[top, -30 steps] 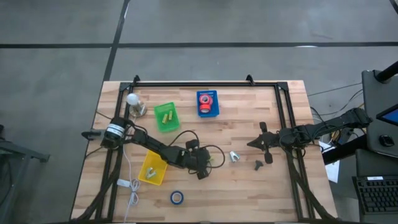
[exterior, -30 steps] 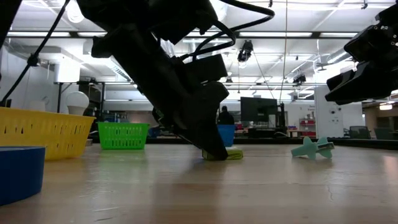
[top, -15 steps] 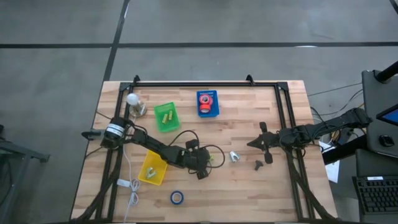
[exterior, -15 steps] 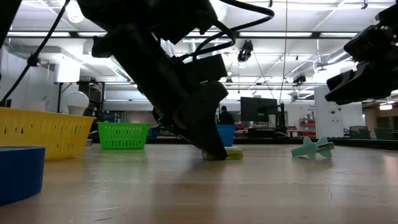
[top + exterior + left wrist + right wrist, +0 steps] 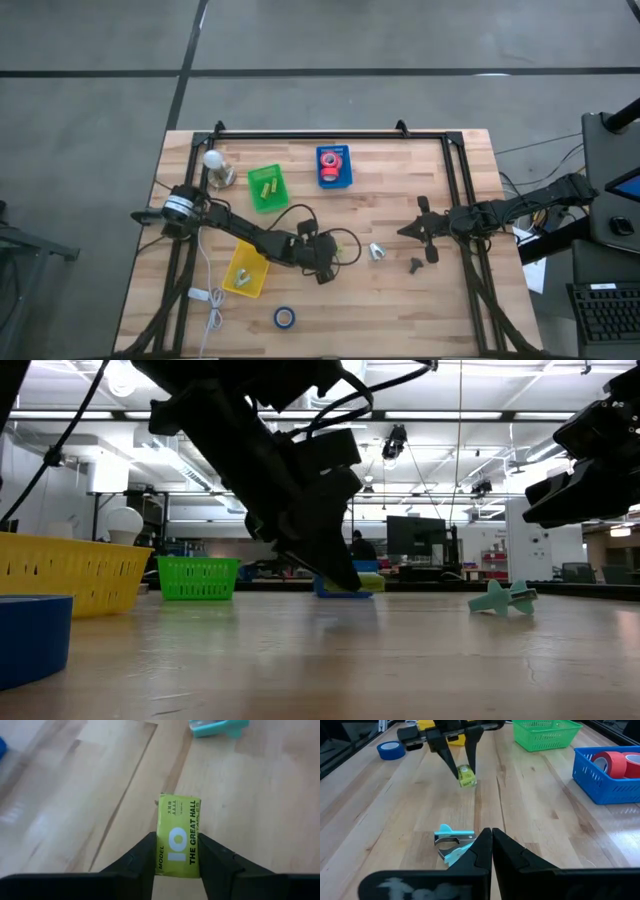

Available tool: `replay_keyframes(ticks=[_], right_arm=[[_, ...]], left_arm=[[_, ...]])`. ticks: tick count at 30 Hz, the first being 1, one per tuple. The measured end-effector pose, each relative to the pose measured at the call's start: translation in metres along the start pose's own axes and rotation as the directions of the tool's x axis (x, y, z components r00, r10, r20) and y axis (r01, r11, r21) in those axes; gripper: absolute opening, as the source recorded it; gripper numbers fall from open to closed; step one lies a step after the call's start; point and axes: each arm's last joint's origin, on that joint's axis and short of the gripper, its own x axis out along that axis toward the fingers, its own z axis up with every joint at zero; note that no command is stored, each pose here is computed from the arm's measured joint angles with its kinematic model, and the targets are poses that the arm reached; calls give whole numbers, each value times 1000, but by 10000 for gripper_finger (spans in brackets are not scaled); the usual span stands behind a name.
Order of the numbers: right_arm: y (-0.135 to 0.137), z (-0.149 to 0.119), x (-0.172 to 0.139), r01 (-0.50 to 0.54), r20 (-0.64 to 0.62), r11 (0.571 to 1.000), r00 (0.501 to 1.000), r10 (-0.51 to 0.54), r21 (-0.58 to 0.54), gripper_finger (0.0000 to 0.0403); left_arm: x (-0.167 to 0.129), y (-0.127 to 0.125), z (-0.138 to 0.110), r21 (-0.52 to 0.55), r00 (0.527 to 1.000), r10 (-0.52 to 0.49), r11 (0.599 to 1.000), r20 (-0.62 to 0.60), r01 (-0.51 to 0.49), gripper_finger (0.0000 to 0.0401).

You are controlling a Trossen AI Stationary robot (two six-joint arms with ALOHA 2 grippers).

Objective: Pick and place Stapler, Stapler remover, tape
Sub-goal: Put the green staple wire box into the green bin

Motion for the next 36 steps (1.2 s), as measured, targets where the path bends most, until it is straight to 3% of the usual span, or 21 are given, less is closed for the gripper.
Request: replay_keyframes(ticks=[10, 19, 28, 36], right_arm=[[0, 0, 0, 0, 0, 1000, 1000, 0, 0, 8], [0, 0, 0, 0, 0, 1000, 1000, 0, 4, 8], [0, 0, 0, 0, 0, 1000, 1000, 0, 2, 8], [0, 0, 0, 0, 0, 1000, 1000, 0, 8, 8]], left_arm=[[-33, 19, 11, 43, 987, 162, 986, -17, -161, 129], [-74, 52, 23, 74, 926, 376, 924, -14, -374, 128], [-105, 100, 26, -168, 835, 550, 823, -5, -542, 126], [-104, 137, -2, -377, 787, 610, 709, -96, -596, 127]])
